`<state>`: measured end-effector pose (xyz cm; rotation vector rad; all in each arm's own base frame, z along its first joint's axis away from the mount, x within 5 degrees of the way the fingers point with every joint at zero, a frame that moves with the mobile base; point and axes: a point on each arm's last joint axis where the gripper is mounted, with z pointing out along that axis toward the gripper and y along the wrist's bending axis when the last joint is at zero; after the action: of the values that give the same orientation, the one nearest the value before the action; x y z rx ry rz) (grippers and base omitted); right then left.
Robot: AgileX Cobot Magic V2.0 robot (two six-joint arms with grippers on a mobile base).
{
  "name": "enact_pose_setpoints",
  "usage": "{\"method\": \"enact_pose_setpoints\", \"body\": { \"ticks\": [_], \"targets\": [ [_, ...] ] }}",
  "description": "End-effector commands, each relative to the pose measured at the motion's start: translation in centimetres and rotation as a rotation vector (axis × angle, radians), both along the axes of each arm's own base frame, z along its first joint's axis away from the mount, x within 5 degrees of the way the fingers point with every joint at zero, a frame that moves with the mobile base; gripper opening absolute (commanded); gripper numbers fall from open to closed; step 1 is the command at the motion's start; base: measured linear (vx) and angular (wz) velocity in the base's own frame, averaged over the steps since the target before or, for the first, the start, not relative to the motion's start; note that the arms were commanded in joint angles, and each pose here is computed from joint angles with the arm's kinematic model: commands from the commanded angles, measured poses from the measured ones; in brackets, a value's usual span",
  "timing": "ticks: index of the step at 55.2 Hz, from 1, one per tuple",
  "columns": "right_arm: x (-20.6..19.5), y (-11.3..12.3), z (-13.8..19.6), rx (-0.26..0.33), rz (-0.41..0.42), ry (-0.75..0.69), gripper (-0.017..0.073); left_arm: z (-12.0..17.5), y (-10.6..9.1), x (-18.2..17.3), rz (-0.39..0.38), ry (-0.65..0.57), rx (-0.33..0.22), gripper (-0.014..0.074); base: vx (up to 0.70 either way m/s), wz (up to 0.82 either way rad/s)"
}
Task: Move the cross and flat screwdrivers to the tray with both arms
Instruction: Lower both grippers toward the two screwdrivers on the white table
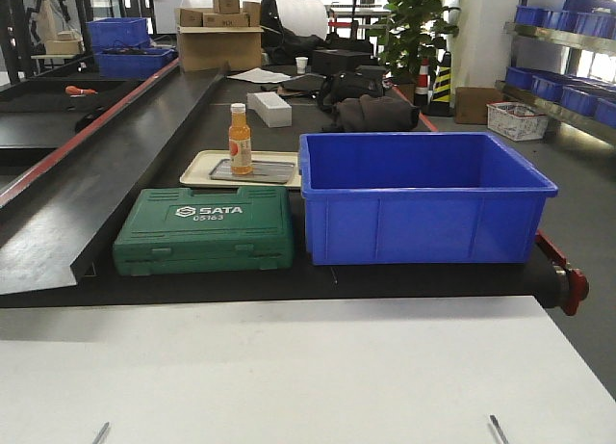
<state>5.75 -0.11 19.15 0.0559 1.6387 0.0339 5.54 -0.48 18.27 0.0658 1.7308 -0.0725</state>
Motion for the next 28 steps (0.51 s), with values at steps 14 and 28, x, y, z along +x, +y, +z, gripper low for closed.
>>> {"method": "enact_pose_setpoints", "body": {
  "ticks": [14, 28],
  "targets": [
    [0.17, 0.06, 0.41, -0.011, 0.005, -0.058, -0.0008, 1.89, -0.03, -0.12, -0.007, -0.129, -0.019, -0.0006, 0.00, 0.00],
    [0.17, 0.06, 0.41, -0.011, 0.005, -0.058, -0.0008, 2.06, -0.03, -0.11, -0.005, -0.145, -0.040, -0.0006, 0.00, 0.00]
  ]
}}
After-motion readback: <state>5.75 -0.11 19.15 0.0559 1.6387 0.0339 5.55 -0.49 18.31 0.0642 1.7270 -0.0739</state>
